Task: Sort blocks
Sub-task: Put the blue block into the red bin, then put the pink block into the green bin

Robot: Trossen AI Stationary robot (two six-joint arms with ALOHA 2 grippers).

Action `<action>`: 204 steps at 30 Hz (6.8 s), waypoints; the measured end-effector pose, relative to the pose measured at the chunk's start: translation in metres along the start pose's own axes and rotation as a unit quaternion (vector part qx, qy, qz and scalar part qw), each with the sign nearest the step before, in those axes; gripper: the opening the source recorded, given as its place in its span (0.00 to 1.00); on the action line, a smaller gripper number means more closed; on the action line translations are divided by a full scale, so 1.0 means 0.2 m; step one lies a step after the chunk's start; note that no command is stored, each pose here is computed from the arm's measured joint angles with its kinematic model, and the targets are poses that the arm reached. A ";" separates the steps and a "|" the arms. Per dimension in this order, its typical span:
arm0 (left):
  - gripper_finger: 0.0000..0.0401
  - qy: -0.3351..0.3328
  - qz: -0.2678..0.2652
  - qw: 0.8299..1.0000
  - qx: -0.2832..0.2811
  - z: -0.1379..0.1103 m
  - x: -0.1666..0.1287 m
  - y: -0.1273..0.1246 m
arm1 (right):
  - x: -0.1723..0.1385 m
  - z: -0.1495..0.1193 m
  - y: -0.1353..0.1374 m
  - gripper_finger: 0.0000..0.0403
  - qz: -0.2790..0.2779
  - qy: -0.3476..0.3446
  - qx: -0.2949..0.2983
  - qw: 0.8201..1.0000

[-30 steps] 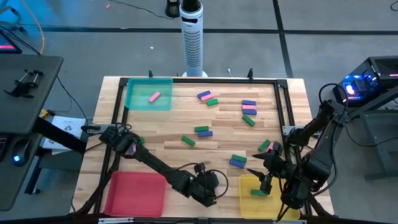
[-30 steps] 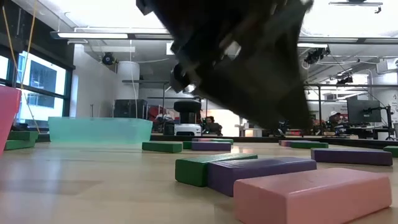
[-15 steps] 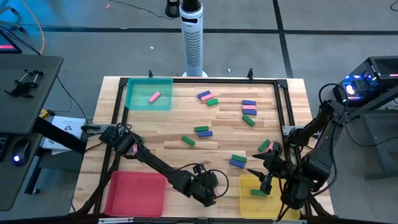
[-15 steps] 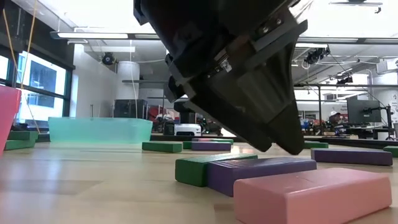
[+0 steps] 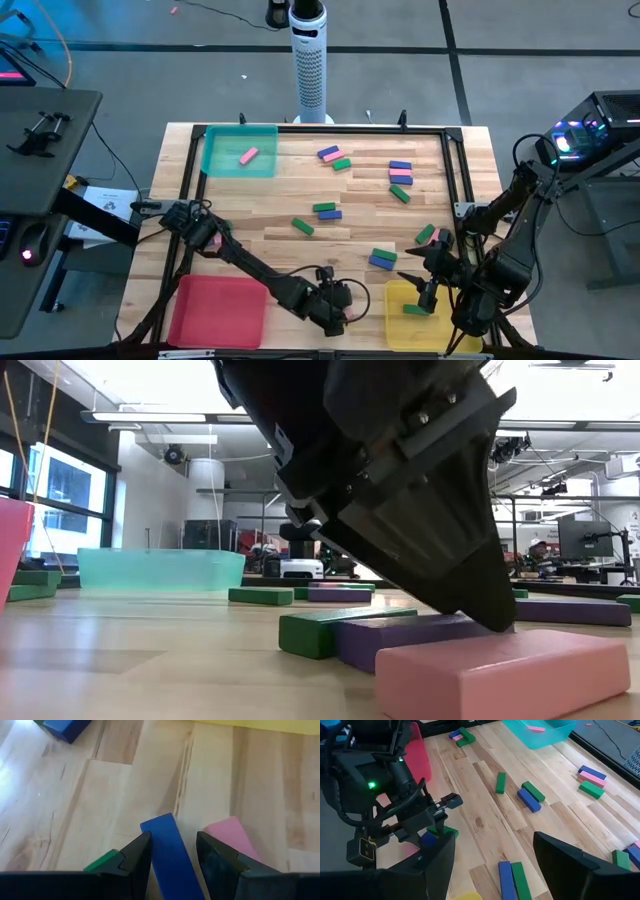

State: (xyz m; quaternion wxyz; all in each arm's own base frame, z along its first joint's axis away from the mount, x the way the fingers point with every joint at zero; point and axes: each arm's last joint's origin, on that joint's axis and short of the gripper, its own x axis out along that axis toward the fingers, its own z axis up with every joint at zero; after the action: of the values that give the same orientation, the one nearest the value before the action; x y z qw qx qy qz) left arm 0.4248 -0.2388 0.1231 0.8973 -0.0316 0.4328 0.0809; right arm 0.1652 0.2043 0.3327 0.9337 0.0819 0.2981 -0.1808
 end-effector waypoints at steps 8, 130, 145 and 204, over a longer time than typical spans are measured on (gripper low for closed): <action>0.36 0.016 0.005 1.000 -0.002 -0.02 0.02 0.01 | 0.00 0.00 0.00 0.62 0.003 -0.001 0.005 1.000; 0.40 -0.162 0.040 0.981 -0.099 -0.14 -1.99 0.75 | 1.30 -0.33 0.51 0.56 0.252 0.251 -0.271 0.895; 0.40 -0.194 -0.063 0.971 -0.123 -0.41 -1.74 0.78 | 1.22 0.20 0.40 0.12 0.162 0.164 -0.040 0.972; 0.18 -0.485 -0.215 0.844 -0.077 -0.10 -1.45 0.81 | 0.77 1.10 0.32 0.38 0.143 -0.294 0.053 0.944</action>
State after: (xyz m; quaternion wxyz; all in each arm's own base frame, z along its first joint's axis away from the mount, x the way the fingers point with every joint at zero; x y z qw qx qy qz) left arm 0.2026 -0.1156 0.3397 0.9824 -0.1494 -0.0829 -0.0756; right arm 0.4221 0.1613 0.4234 0.9902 0.1160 -0.0142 -0.0768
